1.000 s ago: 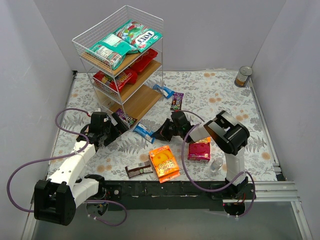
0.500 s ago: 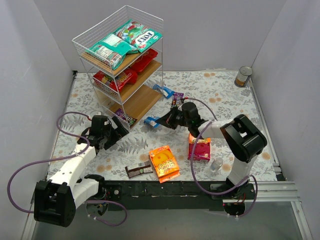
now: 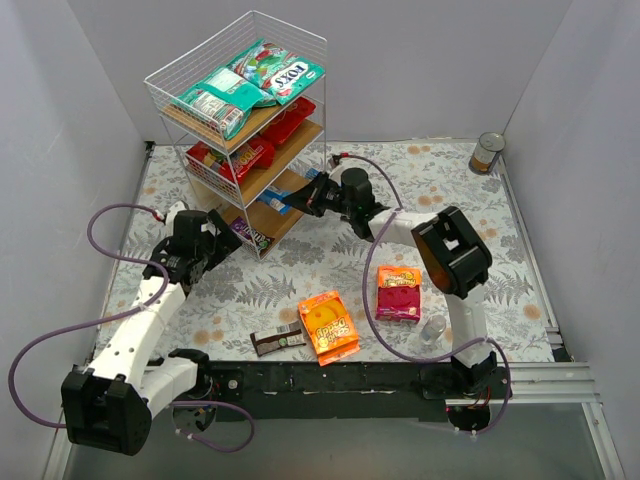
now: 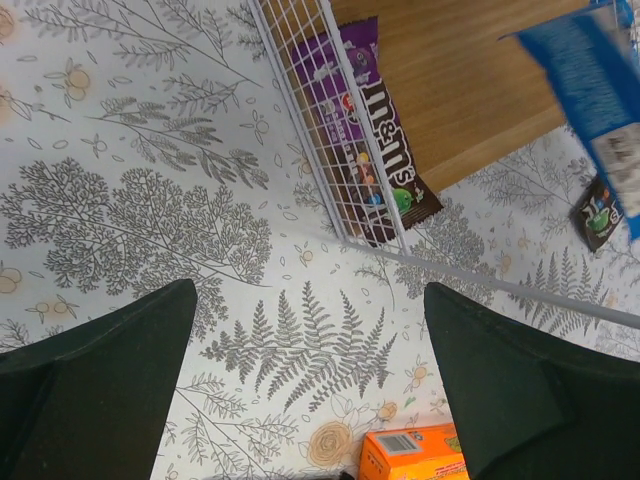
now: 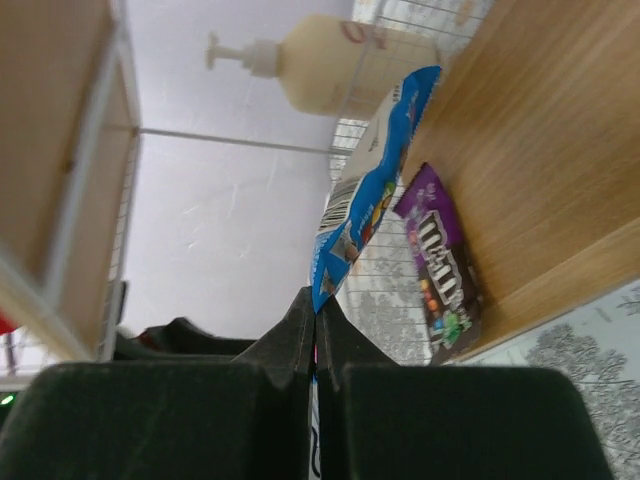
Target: Place and organize the candy bags onto the shelf
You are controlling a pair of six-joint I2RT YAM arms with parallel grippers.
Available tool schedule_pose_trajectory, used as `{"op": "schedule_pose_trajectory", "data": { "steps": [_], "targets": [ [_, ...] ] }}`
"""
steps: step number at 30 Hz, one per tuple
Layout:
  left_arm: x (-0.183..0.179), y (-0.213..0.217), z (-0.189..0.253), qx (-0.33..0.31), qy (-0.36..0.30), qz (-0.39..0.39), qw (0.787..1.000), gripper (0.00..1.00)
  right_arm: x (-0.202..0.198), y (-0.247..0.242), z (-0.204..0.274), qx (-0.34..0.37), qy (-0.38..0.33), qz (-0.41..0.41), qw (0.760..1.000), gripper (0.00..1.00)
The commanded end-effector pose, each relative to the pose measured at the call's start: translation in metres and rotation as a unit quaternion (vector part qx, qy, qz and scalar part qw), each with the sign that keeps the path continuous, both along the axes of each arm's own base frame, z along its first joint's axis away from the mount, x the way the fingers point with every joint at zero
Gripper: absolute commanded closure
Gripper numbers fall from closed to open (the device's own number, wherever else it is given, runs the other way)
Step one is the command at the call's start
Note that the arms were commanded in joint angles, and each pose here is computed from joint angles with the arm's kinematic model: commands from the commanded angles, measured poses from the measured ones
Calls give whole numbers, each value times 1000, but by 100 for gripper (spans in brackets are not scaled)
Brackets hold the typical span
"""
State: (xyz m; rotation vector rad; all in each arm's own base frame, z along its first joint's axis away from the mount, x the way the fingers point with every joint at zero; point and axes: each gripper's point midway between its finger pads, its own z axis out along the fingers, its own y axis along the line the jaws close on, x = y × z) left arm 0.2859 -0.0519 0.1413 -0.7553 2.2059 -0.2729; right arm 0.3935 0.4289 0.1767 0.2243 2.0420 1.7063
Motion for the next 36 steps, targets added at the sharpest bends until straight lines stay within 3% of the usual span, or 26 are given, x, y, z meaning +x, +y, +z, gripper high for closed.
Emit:
{"op": "schedule_pose_trajectory", "data": {
  "steps": [1,14,36],
  "targets": [
    [-2,20,18,36,-9,39,999,2,16,15,-19,-14,7,15,1000,99],
    [-6,32,42,47,-36,64,996,2,19,19,-108,-112,96,25,989,99],
    [-9,26,28,37,-25,50,998,2,2,46,-125,-124,135,43,982,99]
  ]
}}
